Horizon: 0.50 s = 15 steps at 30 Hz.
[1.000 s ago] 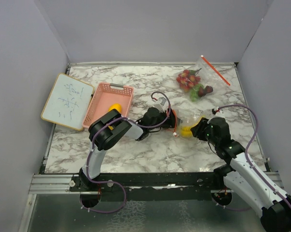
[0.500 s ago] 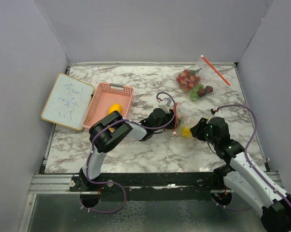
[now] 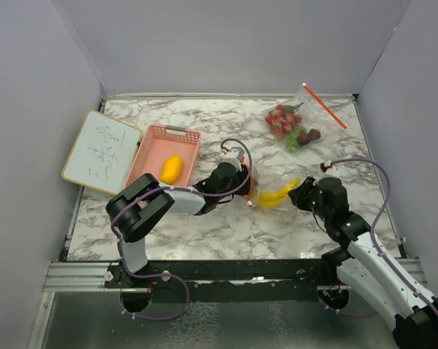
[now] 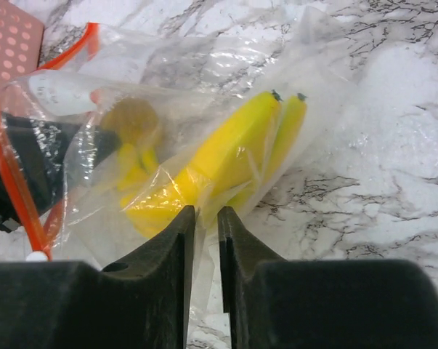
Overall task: Open the zip-top bag and remove the fake food
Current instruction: Pick up the fake fruit from the zipper food storage bag.
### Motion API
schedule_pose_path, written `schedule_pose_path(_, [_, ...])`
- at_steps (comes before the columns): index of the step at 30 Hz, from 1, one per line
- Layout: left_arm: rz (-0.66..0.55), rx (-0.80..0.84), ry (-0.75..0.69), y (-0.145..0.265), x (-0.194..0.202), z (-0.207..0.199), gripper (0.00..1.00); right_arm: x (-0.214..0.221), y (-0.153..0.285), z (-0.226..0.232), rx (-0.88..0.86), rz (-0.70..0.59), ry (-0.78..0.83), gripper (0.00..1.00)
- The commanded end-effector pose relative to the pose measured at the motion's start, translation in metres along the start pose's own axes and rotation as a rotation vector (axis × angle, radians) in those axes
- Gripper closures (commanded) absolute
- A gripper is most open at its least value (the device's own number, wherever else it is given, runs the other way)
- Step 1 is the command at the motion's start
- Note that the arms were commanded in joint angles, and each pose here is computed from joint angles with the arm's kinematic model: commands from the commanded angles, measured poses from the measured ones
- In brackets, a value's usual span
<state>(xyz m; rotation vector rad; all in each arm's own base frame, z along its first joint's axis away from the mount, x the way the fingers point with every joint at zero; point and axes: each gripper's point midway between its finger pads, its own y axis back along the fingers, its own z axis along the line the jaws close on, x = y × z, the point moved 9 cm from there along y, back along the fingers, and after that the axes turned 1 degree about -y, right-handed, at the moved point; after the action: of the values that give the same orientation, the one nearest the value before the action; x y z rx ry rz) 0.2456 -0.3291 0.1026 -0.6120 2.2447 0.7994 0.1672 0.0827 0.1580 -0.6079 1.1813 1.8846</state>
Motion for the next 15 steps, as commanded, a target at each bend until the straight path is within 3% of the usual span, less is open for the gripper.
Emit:
schedule_pose_path(1, [-0.079,-0.086,-0.087,0.032,-0.029,-0.004,0.95,-0.005,-0.002,0.001,-0.005,-0.071,-0.029,0.88])
schedule_pose_path(3, [-0.101,-0.125,-0.116,0.046,-0.036,-0.004,0.98,-0.007,-0.004,0.003,-0.016,-0.075,-0.028,0.98])
schedule_pose_path(15, [-0.126,-0.299,-0.166,0.114,-0.052,0.025,1.0,-0.019,-0.023,0.007,0.02,-0.101,-0.002,0.98])
